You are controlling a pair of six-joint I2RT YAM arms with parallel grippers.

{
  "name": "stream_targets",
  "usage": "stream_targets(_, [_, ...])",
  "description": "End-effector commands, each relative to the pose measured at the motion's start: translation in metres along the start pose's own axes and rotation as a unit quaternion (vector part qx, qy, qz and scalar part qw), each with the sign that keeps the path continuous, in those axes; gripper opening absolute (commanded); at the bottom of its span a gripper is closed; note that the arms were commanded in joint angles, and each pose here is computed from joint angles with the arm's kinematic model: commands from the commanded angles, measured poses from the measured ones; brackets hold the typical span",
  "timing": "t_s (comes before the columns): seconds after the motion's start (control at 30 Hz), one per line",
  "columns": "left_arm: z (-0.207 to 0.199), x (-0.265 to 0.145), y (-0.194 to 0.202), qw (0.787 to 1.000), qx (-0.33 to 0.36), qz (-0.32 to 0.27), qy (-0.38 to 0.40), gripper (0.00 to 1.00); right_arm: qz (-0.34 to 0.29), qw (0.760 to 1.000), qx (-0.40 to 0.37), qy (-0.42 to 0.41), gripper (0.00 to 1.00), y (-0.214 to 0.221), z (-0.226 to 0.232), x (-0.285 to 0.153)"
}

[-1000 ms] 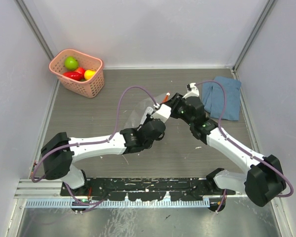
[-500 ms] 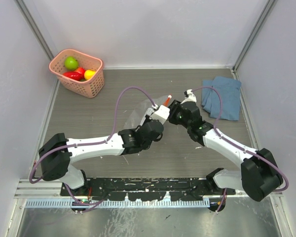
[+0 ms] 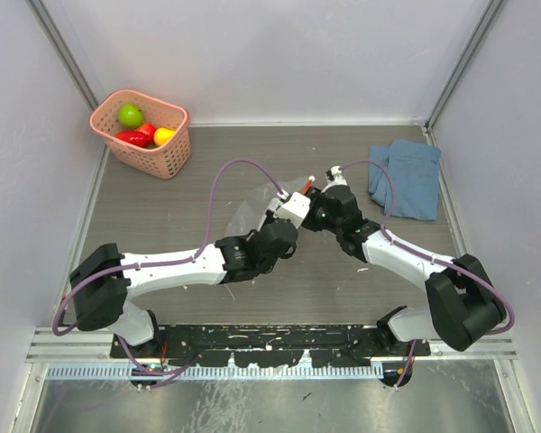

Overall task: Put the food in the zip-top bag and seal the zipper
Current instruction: Open the zipper of the food storage bag.

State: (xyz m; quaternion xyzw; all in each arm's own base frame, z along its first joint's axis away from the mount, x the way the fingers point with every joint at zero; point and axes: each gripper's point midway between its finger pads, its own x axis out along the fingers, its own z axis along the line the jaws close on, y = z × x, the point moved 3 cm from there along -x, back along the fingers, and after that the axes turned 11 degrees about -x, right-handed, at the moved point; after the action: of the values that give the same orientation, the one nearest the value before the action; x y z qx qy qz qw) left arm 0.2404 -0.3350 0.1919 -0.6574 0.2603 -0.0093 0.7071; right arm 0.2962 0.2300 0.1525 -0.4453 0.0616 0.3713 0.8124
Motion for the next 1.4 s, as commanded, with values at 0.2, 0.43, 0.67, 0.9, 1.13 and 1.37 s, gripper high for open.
stream_targets(0.2, [0.015, -0.019, -0.036, 0.998, -0.036, -0.046, -0.020, 0.00, -0.009, 0.994, -0.092, 0.058, 0.20, -0.029, -0.002, -0.009])
stream_targets(0.43, [0.036, -0.031, -0.038, 0.997, -0.048, -0.045, -0.030, 0.00, -0.008, 0.977, -0.166, 0.138, 0.00, -0.047, -0.019, -0.023])
stream_targets(0.67, [0.035, -0.036, -0.038, 0.996, -0.078, -0.031, 0.004, 0.00, -0.009, 0.970, -0.201, 0.136, 0.00, -0.061, -0.007, -0.033])
stream_targets(0.9, [0.025, -0.028, -0.040, 0.990, -0.128, -0.019, 0.050, 0.25, -0.012, 0.968, -0.223, 0.113, 0.00, -0.062, 0.024, -0.033])
stream_targets(1.13, [0.024, -0.015, -0.045, 0.988, -0.142, -0.012, 0.055, 0.44, -0.015, 0.966, -0.236, 0.102, 0.00, -0.057, 0.044, -0.031])
stream_targets(1.37, [0.035, -0.002, -0.049, 0.990, -0.136, -0.012, 0.022, 0.49, -0.010, 0.959, -0.260, 0.117, 0.00, -0.056, 0.049, -0.030])
